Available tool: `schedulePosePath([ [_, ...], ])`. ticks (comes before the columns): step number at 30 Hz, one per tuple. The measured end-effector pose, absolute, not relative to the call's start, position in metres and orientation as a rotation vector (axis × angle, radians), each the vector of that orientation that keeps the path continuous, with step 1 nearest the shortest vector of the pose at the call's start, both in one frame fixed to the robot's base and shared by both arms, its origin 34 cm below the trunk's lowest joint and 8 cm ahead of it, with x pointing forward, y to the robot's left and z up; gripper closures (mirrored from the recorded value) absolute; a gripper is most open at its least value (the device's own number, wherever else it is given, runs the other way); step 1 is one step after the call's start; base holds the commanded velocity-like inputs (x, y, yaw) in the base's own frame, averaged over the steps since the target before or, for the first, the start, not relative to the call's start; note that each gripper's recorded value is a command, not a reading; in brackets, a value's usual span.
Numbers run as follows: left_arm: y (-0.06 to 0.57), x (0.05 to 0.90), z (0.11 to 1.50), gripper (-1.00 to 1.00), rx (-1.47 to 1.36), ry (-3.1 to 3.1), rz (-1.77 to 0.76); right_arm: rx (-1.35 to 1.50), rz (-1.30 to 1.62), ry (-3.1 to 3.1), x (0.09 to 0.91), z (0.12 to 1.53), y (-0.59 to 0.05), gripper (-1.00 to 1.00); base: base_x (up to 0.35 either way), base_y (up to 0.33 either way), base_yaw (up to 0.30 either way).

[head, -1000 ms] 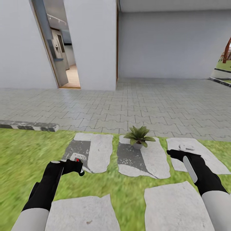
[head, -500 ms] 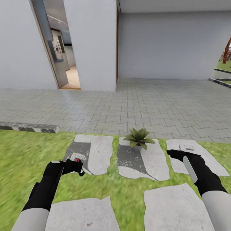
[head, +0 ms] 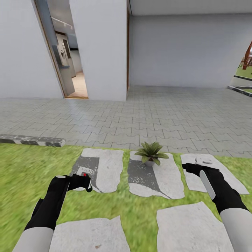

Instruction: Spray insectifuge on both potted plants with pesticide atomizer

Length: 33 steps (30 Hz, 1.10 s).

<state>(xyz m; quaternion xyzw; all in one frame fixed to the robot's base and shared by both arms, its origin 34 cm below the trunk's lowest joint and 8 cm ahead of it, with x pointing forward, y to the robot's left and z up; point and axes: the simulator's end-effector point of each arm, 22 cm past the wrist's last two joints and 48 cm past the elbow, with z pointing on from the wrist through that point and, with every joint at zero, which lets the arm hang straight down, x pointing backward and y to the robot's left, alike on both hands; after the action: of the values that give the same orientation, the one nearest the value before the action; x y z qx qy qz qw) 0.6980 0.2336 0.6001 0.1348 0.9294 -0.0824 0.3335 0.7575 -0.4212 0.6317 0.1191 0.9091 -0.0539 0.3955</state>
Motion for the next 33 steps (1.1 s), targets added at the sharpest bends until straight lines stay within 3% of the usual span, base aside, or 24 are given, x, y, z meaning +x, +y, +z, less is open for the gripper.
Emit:
schedulePosePath([
  [17,0.234,0.701,0.618,1.00,0.353,2.427,-0.215,0.302,-0.136,2.305,0.760,0.650,-0.421,-1.00,0.000,0.008,0.000],
  [24,0.234,0.699,0.617,1.00,0.353,2.429,-0.216,0.302,-0.136,2.305,0.760,0.650,-0.421,-1.00,0.084,0.265,-0.020],
  [33,0.234,0.700,0.617,1.00,0.351,2.429,-0.216,0.302,-0.136,2.305,0.760,0.650,-0.421,-1.00,0.110,0.297,-0.233],
])
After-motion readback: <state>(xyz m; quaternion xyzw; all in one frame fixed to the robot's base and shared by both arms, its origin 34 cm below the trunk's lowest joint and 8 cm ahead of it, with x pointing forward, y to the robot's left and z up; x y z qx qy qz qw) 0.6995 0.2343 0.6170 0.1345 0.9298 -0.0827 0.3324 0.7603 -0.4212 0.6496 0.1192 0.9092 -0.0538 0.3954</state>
